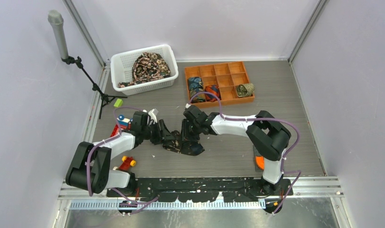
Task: Roll the ties
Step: Roll the tie at the center of the board.
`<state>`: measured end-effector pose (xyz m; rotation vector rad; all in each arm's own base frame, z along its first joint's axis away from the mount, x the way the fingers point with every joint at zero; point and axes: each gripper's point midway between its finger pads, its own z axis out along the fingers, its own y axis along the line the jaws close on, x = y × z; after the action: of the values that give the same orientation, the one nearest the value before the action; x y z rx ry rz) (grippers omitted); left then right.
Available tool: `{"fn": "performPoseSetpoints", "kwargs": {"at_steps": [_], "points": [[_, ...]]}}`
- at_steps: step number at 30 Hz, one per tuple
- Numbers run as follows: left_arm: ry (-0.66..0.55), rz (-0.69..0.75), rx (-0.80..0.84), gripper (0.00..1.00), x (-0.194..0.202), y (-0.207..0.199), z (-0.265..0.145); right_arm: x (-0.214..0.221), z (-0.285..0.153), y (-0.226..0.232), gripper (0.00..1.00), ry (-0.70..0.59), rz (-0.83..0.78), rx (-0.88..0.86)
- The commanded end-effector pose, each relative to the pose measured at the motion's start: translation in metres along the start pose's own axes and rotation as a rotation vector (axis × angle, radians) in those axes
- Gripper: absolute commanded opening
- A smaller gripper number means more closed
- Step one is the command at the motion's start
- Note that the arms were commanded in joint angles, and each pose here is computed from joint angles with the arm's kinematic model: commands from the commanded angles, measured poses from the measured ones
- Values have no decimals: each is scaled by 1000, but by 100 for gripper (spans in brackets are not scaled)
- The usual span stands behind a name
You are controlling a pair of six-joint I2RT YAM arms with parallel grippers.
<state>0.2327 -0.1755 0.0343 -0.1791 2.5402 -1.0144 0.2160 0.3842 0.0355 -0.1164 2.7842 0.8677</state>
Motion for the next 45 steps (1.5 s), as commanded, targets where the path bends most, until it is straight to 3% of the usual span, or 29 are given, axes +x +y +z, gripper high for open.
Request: {"fn": "performPoseSetpoints", "kwargs": {"at_steps": [1, 7, 12, 28, 45], "points": [[-11, 15, 36, 46, -4, -6, 0, -2, -5, -9, 31, -9, -15, 37], [-33, 36, -24, 42, -4, -3, -9, -14, -26, 15, 40, -41, -40, -15], [-62, 77, -93, 42, -4, -2, -18, -18, -42, 36, 41, -51, -36, -86], [-130, 249, -292, 38, -8, -12, -35, -12, -20, 46, 26, -15, -5, -126], [-189, 455, -545, 37, -20, -21, -57, -17, -24, 31, 24, -37, -3, -87]]}}
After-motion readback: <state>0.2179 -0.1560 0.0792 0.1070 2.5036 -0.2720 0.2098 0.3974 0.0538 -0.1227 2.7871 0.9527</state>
